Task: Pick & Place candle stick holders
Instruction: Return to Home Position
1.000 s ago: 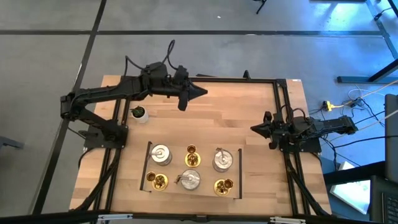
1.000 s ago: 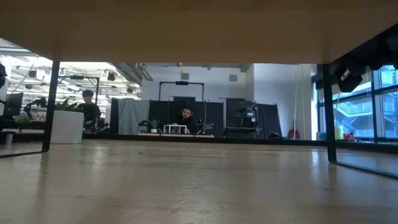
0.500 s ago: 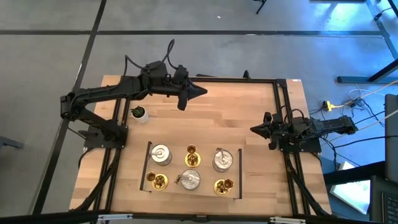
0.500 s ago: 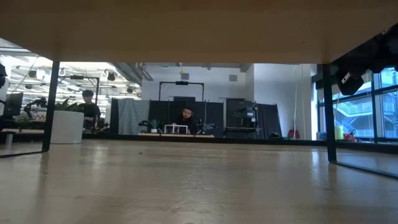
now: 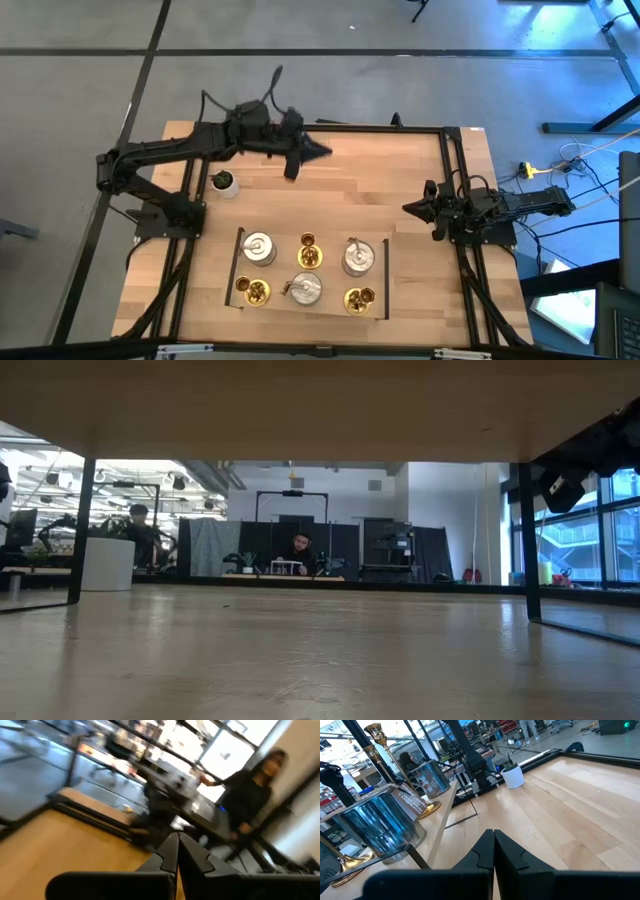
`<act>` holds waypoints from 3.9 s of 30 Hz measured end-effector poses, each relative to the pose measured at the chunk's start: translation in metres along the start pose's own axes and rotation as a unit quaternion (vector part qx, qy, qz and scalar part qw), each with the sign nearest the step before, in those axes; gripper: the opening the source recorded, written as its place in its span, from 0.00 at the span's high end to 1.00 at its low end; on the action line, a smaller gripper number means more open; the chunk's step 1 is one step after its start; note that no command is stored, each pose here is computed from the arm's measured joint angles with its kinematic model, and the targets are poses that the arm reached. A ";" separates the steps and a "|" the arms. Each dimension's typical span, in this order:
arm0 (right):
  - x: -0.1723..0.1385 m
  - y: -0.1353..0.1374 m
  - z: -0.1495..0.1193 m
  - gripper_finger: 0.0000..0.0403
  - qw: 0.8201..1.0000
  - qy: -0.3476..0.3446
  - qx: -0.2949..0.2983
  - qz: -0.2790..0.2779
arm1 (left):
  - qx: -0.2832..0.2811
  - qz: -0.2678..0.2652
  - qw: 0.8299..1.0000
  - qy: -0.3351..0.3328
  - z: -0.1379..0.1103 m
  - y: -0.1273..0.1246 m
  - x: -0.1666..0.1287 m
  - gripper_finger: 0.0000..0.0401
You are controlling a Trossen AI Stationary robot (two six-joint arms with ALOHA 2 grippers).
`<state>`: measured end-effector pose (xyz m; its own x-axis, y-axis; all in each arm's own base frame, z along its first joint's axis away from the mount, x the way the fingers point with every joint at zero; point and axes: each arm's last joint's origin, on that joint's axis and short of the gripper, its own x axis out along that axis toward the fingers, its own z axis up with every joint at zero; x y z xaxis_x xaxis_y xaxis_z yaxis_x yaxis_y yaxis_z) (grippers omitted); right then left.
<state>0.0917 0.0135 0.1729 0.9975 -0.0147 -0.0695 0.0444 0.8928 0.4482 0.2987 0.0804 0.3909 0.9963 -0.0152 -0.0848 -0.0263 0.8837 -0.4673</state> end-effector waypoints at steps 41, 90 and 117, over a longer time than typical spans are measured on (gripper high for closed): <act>0.000 0.000 0.000 0.99 1.000 0.000 0.000 0.000 | 0.132 -0.076 0.988 -0.031 0.020 -0.008 -0.024 1.00; 0.000 0.000 0.000 0.99 1.000 -0.001 0.000 -0.001 | 0.082 0.082 0.984 -0.137 -0.113 -0.008 -0.203 1.00; 0.000 0.000 0.000 0.98 1.000 0.000 0.000 -0.001 | 0.030 0.147 0.983 -0.104 -0.202 0.039 -0.206 0.99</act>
<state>0.0917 0.0134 0.1729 0.9975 -0.0160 -0.0692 0.0454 0.8930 0.4477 0.0757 0.0236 0.2121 0.9419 0.3351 -0.0235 -0.3165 0.8617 -0.3967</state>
